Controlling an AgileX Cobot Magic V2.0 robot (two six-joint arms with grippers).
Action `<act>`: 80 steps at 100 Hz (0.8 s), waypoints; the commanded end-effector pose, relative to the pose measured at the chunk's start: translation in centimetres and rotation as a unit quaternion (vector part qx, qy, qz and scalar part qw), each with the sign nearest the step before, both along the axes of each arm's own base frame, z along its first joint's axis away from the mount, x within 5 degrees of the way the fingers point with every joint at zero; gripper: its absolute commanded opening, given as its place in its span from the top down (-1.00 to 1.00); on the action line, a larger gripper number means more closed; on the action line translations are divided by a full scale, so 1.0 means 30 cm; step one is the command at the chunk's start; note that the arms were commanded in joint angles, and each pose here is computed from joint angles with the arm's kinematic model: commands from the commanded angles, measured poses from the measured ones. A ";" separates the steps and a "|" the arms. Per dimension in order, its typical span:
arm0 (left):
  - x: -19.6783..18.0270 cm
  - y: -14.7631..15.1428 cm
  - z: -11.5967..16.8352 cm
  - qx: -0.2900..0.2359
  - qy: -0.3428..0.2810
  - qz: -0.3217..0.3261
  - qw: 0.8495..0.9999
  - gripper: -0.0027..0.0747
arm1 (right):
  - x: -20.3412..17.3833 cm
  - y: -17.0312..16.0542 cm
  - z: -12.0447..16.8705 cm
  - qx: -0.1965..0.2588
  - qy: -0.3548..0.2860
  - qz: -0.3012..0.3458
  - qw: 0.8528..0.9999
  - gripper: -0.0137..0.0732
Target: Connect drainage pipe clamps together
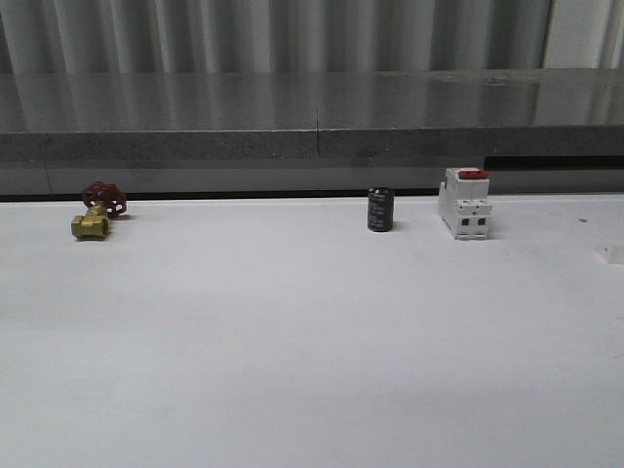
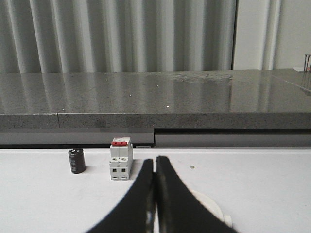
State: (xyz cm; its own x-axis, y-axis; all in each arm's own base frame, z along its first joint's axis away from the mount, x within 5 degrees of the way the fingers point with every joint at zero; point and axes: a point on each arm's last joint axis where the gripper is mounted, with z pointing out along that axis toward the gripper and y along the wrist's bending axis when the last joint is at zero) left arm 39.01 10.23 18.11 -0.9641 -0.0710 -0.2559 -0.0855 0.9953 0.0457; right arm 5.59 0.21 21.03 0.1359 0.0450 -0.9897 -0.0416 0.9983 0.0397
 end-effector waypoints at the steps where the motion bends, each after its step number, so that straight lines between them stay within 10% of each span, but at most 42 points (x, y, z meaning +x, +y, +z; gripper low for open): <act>1: 0.029 0.010 0.081 0.009 -0.052 -0.004 0.999 -0.48 | -0.009 0.000 0.047 -0.006 -0.053 -0.002 0.999 0.84; 80: 0.051 0.012 0.017 -0.001 -0.037 -0.001 0.999 -0.48 | -0.009 0.000 0.047 -0.006 -0.053 -0.002 0.999 0.84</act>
